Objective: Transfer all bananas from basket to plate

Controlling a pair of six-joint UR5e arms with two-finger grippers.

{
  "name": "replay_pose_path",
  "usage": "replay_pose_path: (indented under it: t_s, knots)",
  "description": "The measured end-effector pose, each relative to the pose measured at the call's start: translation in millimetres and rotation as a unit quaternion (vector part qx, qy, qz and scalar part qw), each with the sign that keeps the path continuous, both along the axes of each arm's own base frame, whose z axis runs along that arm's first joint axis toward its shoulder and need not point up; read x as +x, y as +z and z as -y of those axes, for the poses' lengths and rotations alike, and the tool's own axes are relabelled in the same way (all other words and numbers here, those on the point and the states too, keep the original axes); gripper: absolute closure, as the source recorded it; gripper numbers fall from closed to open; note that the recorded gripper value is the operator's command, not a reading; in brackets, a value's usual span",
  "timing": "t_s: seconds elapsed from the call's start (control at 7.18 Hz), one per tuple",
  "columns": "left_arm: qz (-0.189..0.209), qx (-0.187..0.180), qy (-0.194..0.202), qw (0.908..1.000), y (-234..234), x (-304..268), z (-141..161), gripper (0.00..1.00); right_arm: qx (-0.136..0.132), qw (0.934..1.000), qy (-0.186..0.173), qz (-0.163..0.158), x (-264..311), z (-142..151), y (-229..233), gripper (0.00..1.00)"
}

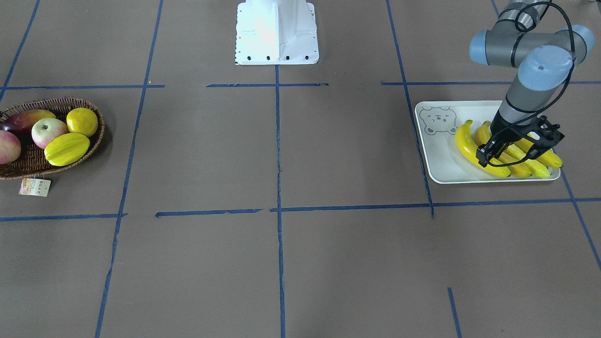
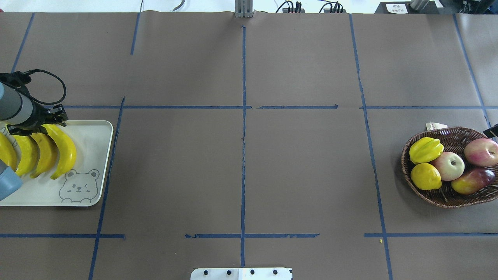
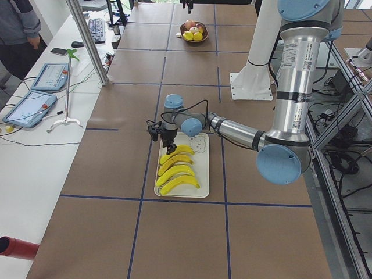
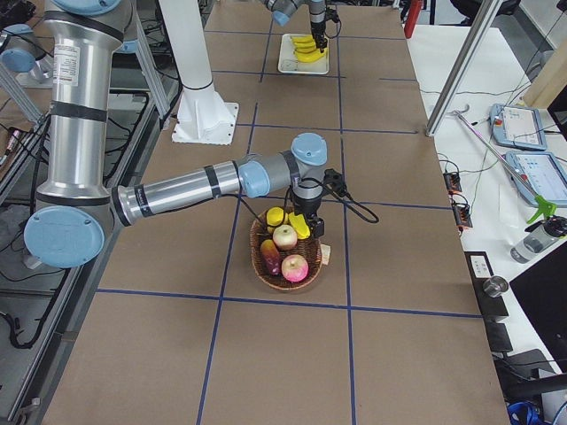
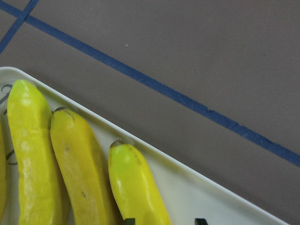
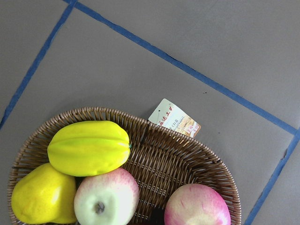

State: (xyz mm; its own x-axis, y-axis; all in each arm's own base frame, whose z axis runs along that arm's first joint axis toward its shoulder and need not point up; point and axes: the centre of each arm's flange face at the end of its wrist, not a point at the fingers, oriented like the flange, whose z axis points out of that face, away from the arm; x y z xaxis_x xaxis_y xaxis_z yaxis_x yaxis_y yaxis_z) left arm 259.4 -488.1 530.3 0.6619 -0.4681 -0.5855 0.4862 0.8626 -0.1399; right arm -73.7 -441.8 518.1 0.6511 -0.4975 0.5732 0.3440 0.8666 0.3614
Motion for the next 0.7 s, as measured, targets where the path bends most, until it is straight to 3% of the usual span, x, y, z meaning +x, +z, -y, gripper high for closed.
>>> replay_pose_path:
  t_s: [0.28,0.42,0.7]
  knots:
    - [0.0,0.049,0.071,0.9963,4.1,-46.6,9.8,0.0,-0.017,0.9997,0.018,-0.008,25.4,-12.8,20.9,0.0]
    - [-0.01,0.075,0.13,0.9887,17.3,-87.9,9.7,0.0,-0.027,0.9991,0.03,-0.014,49.7,-23.7,38.1,0.0]
    - [-0.026,0.139,0.233,0.9621,52.8,-173.5,-3.2,0.0,-0.035,0.9984,0.036,-0.025,103.1,-42.1,67.9,0.0]
